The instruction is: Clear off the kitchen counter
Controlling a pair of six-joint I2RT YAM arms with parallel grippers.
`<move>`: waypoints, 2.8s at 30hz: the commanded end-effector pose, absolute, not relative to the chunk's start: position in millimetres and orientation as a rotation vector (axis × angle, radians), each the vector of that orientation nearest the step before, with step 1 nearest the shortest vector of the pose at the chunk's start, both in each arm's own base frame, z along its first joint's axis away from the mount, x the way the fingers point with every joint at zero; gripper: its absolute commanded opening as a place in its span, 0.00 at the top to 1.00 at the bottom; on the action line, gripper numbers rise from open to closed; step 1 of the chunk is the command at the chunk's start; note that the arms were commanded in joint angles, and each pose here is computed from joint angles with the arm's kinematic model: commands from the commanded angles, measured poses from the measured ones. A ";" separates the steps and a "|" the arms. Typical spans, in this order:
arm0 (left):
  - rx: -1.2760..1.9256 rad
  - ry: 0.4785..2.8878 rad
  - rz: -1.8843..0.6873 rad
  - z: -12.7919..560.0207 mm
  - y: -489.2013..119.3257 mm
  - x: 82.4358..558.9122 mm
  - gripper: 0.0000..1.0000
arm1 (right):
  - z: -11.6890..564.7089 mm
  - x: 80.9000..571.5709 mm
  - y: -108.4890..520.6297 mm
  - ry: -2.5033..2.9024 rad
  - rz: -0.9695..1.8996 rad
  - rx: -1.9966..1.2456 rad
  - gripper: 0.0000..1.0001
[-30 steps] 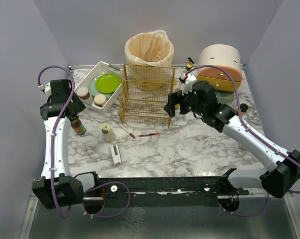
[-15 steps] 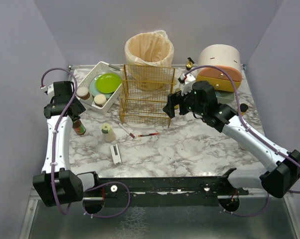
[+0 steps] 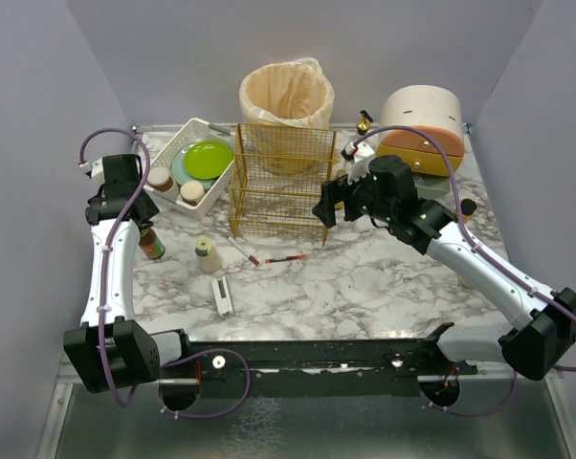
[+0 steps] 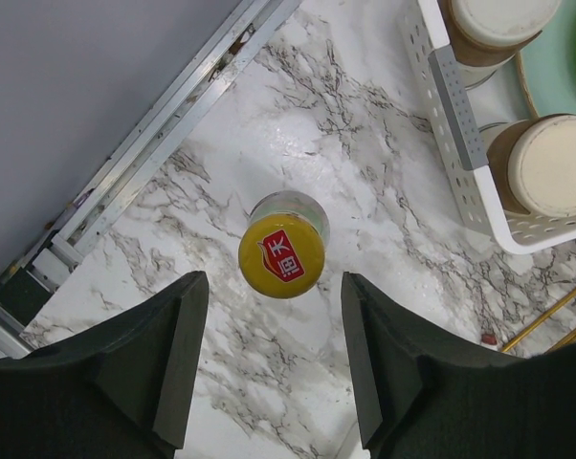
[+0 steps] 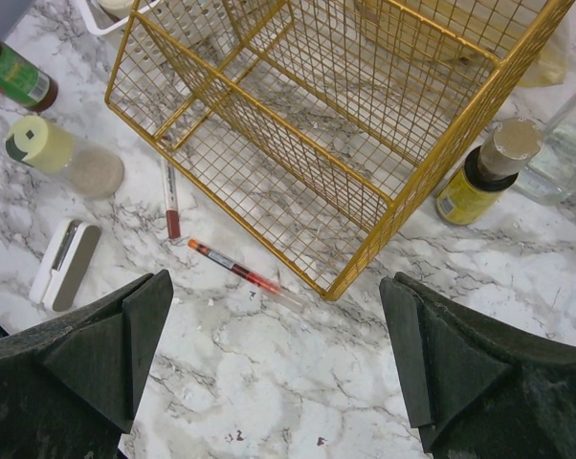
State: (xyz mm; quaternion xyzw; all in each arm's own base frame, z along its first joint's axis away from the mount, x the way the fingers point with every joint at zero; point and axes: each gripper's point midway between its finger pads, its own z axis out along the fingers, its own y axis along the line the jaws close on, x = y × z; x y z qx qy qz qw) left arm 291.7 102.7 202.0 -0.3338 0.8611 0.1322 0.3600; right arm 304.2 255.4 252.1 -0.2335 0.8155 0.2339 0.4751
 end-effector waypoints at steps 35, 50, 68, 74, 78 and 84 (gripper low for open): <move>-0.699 2.099 0.138 268.5 85.1 311.3 1.00 | 266.7 299.5 251.4 1.971 0.563 -0.571 0.00; -0.374 1.980 -0.155 384.3 31.0 351.3 1.00 | 289.8 296.9 240.8 1.936 0.561 -0.480 0.00; 0.006 1.845 -0.377 464.5 -95.3 425.5 1.00 | 301.5 287.8 226.1 1.935 0.549 -0.409 0.00; 0.047 1.779 -0.427 476.9 -116.1 442.2 1.00 | 301.5 287.2 226.4 1.942 0.553 -0.406 0.00; 0.056 1.767 -0.465 474.0 -126.8 455.4 1.00 | 301.8 286.6 230.4 1.948 0.574 -0.413 0.00; 0.070 1.756 -0.510 468.5 -145.6 469.8 1.00 | 301.8 287.5 231.2 1.951 0.572 -0.416 0.00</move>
